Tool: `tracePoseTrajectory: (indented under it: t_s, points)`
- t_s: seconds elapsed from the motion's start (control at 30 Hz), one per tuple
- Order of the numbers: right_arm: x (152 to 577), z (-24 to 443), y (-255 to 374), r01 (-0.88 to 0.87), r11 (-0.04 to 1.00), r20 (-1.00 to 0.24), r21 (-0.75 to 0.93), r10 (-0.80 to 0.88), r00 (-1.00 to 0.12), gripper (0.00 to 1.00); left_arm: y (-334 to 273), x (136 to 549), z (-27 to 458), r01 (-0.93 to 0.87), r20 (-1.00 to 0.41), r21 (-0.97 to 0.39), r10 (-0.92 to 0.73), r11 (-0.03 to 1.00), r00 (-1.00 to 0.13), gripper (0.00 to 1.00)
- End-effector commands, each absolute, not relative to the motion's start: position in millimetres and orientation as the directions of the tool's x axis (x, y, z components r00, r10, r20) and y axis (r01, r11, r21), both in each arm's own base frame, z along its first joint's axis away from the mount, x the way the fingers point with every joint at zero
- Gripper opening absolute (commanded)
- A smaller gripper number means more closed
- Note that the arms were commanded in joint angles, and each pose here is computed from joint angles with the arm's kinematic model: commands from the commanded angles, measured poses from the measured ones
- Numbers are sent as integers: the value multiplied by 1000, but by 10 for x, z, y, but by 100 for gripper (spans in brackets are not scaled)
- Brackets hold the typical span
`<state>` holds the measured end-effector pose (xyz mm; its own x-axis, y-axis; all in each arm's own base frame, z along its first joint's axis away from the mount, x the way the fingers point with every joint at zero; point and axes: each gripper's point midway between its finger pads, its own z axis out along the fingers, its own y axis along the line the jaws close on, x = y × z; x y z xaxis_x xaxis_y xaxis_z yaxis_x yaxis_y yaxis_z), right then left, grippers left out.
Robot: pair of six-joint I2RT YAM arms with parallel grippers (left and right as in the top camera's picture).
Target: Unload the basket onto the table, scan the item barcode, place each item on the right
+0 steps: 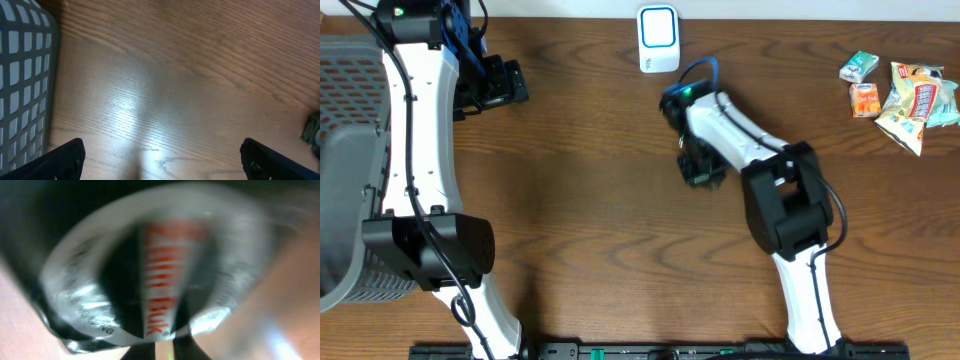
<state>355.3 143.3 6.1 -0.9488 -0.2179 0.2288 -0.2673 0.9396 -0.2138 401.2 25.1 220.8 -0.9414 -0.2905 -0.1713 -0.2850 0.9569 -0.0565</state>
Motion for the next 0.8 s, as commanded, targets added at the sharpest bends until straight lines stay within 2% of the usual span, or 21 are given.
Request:
tracePoseTrajectory:
  t_s: [0.0,0.03,0.13,0.17,0.23,0.27,0.4,0.43,0.5,0.6,0.63,0.77]
  points:
    - [4158,297,1392,-153,960,6,-233,-156,-988,22,282,4014,2195,-285,-169,-46,-289,957,-942,98]
    - [4269,356,1420,-136,968,-34,-213,-147,-989,27,282,4013,2195,-285,-168,-46,-289,957,-942,98]
    - [4404,534,1486,-120,982,-76,-145,-132,-988,29,282,4013,2195,-285,-168,-46,-288,958,-943,98]
    - [4410,568,1505,-126,984,-75,-125,-136,-988,33,282,4014,2195,-285,-169,-46,-289,957,-942,98]
    - [4412,569,1533,-125,987,-75,-104,-133,-988,53,282,4013,2195,-285,-168,-46,-288,958,-943,98]
    - [4419,566,1544,-139,985,-77,-100,-147,-986,67,282,4013,2195,-285,-168,-46,-289,957,-942,98]
    - [4489,558,1687,-236,970,-107,-52,-241,-965,88,282,4013,2195,-285,-168,-46,-289,957,-942,98]
    - [4490,555,1737,-260,965,-111,-27,-261,-959,89,282,4013,2195,-285,-168,-46,-288,958,-943,98]
    - [4422,554,1899,-281,958,-100,65,-274,-957,80,282,4014,2195,-285,-169,-46,-289,957,-942,98]
    - [4271,593,2193,-293,927,-73,234,-284,-956,65,282,4013,2195,-285,-168,-46,-289,957,-942,98]
    - [4319,607,2271,-306,919,-103,249,-289,-952,56,282,4012,2194,-285,-168,-46,-289,957,-943,98]
    - [4615,656,2399,-333,918,-239,216,-281,-930,56,282,4013,2195,-285,-168,-46,-289,957,-942,98]
